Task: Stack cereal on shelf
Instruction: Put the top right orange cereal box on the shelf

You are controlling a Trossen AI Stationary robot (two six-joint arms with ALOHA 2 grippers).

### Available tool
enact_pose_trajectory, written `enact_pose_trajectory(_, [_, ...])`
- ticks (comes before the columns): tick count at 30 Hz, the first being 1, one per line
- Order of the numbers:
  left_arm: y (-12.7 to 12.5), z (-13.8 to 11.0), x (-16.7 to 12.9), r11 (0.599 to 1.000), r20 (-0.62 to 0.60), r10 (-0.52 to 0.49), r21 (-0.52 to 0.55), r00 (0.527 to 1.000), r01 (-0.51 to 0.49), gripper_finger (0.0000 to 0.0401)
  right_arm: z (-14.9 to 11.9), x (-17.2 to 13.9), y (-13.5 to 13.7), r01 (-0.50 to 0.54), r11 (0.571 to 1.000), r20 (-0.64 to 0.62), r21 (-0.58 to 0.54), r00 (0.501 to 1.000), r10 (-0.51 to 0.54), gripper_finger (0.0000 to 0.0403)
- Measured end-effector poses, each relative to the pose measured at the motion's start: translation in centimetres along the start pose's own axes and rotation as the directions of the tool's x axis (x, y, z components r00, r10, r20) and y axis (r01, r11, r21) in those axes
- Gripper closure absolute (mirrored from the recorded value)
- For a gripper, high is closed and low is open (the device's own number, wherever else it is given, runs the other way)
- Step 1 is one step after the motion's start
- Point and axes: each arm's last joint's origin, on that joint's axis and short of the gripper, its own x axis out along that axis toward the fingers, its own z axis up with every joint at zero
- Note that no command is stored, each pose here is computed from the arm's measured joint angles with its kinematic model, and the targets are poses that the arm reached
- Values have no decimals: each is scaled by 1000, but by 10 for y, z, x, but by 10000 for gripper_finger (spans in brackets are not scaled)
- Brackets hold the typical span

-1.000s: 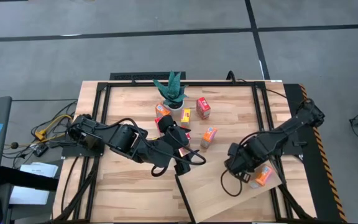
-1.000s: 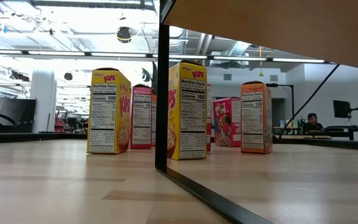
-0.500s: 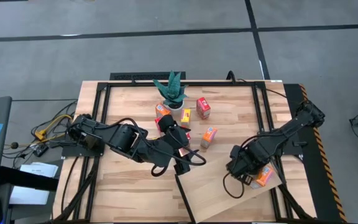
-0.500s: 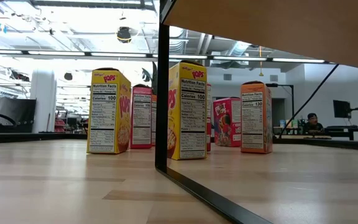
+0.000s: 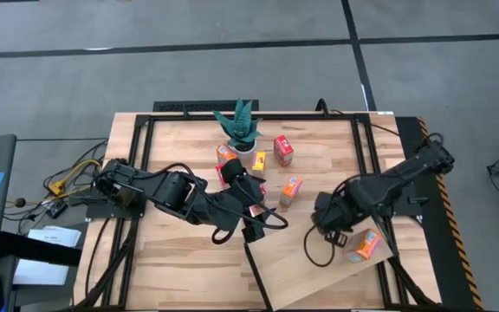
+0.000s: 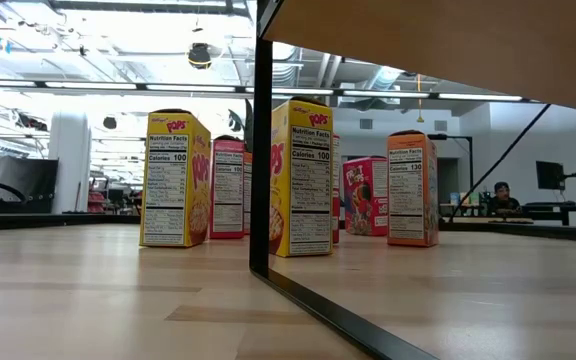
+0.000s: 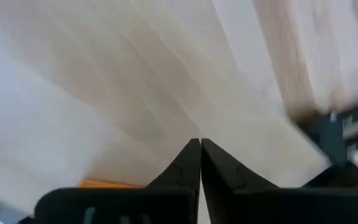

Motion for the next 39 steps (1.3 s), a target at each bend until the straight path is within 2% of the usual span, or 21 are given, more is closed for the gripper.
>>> enact_pose_trajectory(6, [0,0,0,1000,0,0,8,1000,0,65,-17,-58,-29,-178,981,177,-80,966,189,390])
enact_pose_trajectory(11, [-1,0,0,1000,-6,-18,8,1000,18,65,-42,-74,-52,-292,956,200,-41,935,294,395])
enact_pose_trajectory(15, [-1,-1,0,999,-15,-32,12,999,33,65,-63,-74,-65,-342,939,189,-35,920,343,387])
enact_pose_trajectory(21, [1,-2,1,999,-25,-25,19,999,26,65,-83,-61,-82,-359,933,166,11,921,353,396])
enact_pose_trajectory(30, [12,1,11,1000,-36,-16,0,999,16,65,-87,-40,-67,-373,927,109,-49,920,376,382])
enact_pose_trajectory(39, [20,3,17,999,-43,-12,-33,999,10,65,-86,-39,-62,-364,928,109,-84,922,372,387])
